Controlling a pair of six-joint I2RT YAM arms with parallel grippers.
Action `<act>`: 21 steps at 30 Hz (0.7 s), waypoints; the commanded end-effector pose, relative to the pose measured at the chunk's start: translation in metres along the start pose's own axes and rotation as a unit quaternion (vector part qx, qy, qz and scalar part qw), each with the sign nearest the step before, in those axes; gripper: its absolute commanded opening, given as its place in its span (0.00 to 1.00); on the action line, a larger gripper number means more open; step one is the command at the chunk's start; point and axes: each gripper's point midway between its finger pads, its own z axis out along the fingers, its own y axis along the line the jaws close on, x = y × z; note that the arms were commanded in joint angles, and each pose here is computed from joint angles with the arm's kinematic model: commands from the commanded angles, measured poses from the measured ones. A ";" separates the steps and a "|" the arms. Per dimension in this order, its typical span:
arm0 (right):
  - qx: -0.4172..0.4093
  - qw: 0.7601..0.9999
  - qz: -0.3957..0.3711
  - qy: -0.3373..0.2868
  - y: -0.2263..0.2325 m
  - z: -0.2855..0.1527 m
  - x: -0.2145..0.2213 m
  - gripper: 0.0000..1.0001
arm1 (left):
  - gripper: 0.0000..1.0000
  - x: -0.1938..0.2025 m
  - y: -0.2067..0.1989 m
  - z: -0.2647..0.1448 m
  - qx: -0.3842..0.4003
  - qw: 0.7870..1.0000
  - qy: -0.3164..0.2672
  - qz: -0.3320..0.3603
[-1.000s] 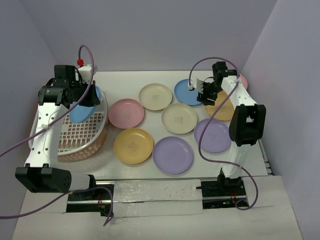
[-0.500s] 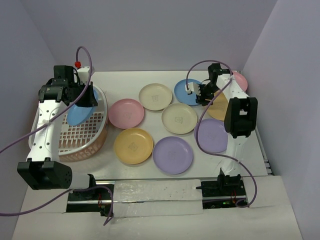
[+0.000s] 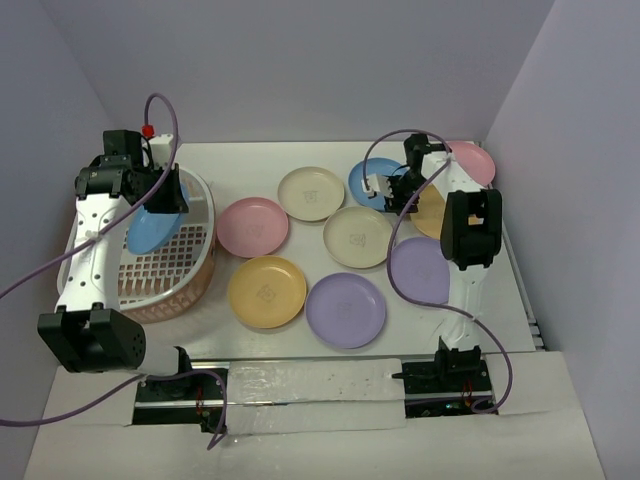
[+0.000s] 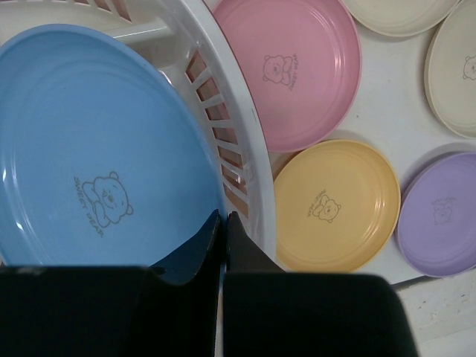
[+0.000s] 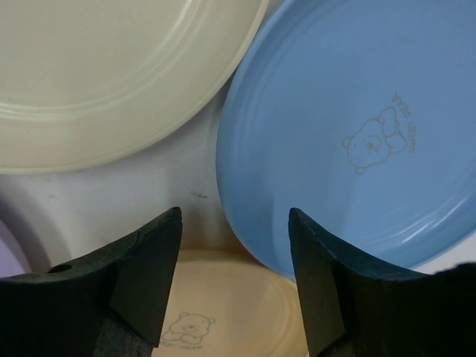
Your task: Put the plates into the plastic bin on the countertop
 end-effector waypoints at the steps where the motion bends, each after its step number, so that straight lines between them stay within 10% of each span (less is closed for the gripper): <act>1: 0.009 1.000 -0.026 0.010 -0.017 0.008 0.003 0.63 | 0.00 -0.006 0.006 0.001 -0.007 1.000 -0.012 -0.008; 12: -0.008 0.999 -0.041 0.033 -0.017 0.027 0.007 0.27 | 0.00 -0.005 0.012 0.008 -0.014 1.000 -0.003 -0.012; 16: 0.005 0.999 -0.024 0.041 -0.026 0.027 0.007 0.00 | 0.00 -0.003 0.014 0.008 -0.020 1.000 0.000 -0.012; 21: 0.070 0.996 -0.007 0.046 -0.054 0.010 0.002 0.00 | 0.00 0.000 0.021 0.006 -0.043 0.999 -0.006 -0.012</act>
